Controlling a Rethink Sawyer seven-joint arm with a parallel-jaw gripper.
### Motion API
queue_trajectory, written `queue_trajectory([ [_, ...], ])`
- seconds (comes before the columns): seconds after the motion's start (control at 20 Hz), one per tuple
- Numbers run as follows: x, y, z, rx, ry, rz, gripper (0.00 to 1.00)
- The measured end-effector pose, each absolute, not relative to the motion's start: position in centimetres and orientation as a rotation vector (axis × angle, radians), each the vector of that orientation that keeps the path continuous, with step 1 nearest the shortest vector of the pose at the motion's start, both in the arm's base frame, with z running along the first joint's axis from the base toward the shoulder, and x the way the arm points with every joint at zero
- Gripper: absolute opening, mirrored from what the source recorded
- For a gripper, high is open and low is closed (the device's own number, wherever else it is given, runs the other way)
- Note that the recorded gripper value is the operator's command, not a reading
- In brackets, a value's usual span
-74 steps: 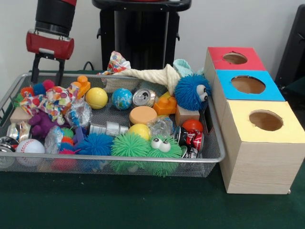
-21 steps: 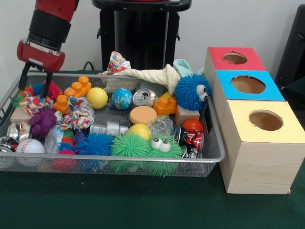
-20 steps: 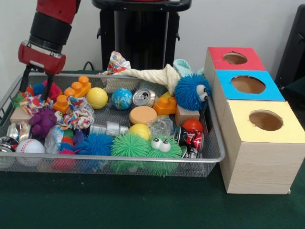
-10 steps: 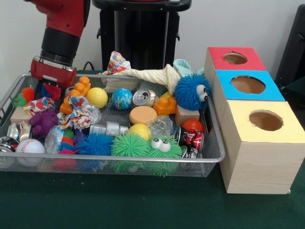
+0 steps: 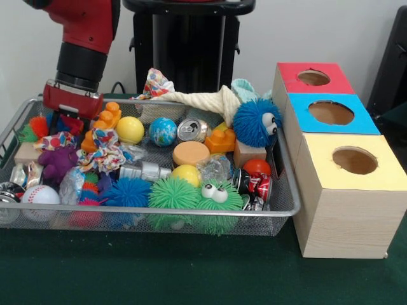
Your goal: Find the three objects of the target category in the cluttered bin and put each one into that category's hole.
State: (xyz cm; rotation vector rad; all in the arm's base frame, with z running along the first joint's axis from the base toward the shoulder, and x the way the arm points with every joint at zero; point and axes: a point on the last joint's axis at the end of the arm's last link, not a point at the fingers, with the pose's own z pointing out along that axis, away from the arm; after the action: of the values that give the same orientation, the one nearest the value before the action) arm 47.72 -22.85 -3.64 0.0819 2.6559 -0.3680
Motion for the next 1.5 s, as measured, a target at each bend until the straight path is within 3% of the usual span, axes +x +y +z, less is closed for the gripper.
queue_trajectory([
  [0.05,47.7,-22.9,-3.6,0.081,2.655,-0.366,1.00],
  [0.1,47.6,-23.2,-3.6,0.081,2.653,-0.356,0.00],
  [0.9,47.1,-22.7,-3.5,-0.027,2.686,-0.335,0.00],
  [1.25,46.5,-18.7,-0.7,-0.327,2.771,-0.224,0.00],
  [1.5,47.1,-15.5,1.1,-0.224,2.772,-0.124,0.00],
])
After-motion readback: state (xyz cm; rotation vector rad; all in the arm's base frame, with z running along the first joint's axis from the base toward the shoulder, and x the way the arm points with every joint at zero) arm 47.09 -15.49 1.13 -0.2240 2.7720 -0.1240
